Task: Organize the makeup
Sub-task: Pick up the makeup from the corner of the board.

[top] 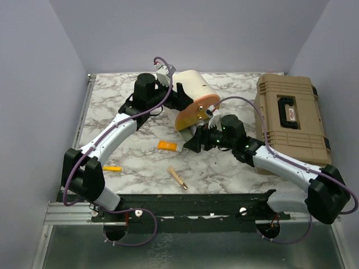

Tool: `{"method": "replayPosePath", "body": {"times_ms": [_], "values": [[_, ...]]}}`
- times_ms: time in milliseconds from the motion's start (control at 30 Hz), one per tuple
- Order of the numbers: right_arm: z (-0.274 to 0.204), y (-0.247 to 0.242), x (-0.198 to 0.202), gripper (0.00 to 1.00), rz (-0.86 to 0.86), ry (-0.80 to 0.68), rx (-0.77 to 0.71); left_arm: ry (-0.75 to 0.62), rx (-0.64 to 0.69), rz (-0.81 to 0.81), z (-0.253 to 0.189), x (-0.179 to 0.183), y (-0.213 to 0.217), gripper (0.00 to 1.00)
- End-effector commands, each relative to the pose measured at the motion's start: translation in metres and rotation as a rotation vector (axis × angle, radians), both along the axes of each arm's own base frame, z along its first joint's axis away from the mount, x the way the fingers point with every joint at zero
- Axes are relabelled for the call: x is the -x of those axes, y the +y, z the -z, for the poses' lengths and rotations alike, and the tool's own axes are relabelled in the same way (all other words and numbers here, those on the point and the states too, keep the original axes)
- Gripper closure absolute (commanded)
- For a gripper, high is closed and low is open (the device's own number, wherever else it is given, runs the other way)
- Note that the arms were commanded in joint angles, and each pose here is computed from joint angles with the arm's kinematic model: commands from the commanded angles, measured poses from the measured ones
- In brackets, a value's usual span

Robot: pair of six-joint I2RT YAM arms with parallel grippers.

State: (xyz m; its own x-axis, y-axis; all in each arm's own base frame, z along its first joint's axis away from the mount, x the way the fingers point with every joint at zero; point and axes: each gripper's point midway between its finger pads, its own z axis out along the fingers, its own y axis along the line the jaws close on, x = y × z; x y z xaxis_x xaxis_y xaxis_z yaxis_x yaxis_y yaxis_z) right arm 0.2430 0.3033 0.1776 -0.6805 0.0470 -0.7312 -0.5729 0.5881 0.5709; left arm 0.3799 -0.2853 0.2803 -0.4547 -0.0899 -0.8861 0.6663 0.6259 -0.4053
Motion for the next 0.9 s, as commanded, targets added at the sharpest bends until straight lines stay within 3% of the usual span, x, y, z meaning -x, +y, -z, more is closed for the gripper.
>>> {"method": "replayPosePath", "body": {"times_ms": [0, 300, 467, 667, 867], "values": [[-0.002, 0.019, 0.013, 0.28, -0.169, -0.141, 0.052, 0.051, -0.006, -0.018, 0.009, 0.006, 0.003, 0.18], [0.052, 0.037, 0.053, 0.33, -0.313, -0.047, 0.244, 0.055, -0.003, -0.014, 0.01, 0.006, 0.002, 0.18], [0.075, 0.041, 0.093, 0.41, -0.397, -0.008, 0.339, 0.052, -0.003, -0.014, 0.009, 0.007, 0.003, 0.18], [0.119, 0.018, 0.093, 0.39, -0.269, 0.042, 0.577, 0.064, -0.011, -0.001, 0.016, 0.006, 0.0, 0.17], [0.129, 0.034, 0.099, 0.44, -0.291, 0.078, 0.618, 0.068, -0.012, 0.002, 0.018, 0.006, 0.0, 0.17]]}}
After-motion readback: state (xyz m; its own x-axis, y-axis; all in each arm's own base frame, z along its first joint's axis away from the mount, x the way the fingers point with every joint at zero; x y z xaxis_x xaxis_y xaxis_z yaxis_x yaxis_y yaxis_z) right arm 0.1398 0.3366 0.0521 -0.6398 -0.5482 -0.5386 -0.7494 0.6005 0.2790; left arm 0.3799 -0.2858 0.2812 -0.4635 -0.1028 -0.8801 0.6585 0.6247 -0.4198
